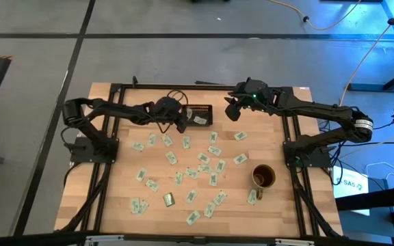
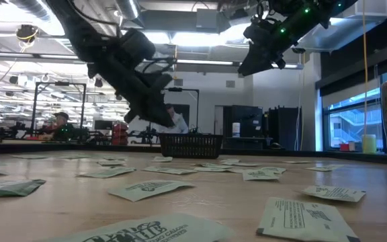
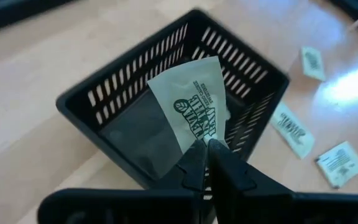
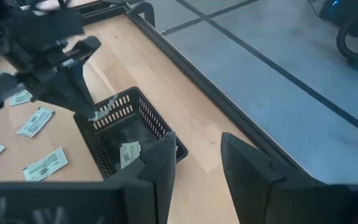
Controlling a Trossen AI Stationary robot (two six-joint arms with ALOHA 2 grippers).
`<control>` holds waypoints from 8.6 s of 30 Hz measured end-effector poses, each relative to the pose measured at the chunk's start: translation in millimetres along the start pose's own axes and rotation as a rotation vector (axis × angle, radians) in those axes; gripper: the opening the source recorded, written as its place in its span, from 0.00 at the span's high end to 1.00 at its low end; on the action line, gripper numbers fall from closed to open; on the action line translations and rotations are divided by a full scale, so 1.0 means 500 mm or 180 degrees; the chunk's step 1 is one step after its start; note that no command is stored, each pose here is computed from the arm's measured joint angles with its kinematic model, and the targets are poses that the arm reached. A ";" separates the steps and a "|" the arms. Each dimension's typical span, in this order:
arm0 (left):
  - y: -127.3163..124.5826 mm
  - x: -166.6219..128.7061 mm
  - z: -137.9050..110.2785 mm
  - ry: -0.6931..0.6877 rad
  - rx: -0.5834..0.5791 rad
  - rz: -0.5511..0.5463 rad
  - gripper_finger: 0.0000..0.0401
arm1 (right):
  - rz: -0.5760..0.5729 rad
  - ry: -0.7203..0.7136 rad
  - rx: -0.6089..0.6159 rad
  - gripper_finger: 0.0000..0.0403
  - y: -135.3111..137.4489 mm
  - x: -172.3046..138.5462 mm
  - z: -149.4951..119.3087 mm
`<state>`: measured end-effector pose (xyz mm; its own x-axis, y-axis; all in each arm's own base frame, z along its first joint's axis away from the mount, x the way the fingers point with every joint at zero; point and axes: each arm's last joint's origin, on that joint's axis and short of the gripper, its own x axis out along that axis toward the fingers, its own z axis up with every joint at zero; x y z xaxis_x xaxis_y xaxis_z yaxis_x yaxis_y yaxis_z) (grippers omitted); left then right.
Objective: Pick and place Stevia / Truvia into bins
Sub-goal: Put the white stevia packet into the black bin
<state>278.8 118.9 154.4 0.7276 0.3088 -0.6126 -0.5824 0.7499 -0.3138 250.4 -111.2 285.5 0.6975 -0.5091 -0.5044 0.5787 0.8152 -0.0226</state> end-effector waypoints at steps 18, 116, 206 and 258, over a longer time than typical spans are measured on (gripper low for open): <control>0.024 -0.022 0.031 0.0004 -0.0113 -0.0505 0.87 | 0.0328 0.0292 -0.0258 0.67 0.009 -0.002 -0.018; -0.075 -0.064 0.064 -0.0447 0.0612 -0.2364 0.92 | -0.0518 0.2630 0.1003 1.00 0.044 0.108 -0.178; 0.011 -0.245 -0.071 0.1317 0.0445 0.0840 0.92 | 0.0369 0.1244 0.0017 0.85 0.104 0.198 0.048; -0.025 -0.200 -0.170 0.2599 0.0199 0.1265 0.78 | 0.0377 0.1275 -0.0057 0.85 0.103 0.198 0.046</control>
<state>182.4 29.0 157.7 -0.0195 0.0586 -0.9981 -0.6975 0.7145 0.0555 359.1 -125.9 254.0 0.5371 -0.2668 -0.8002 0.4945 0.8681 0.0425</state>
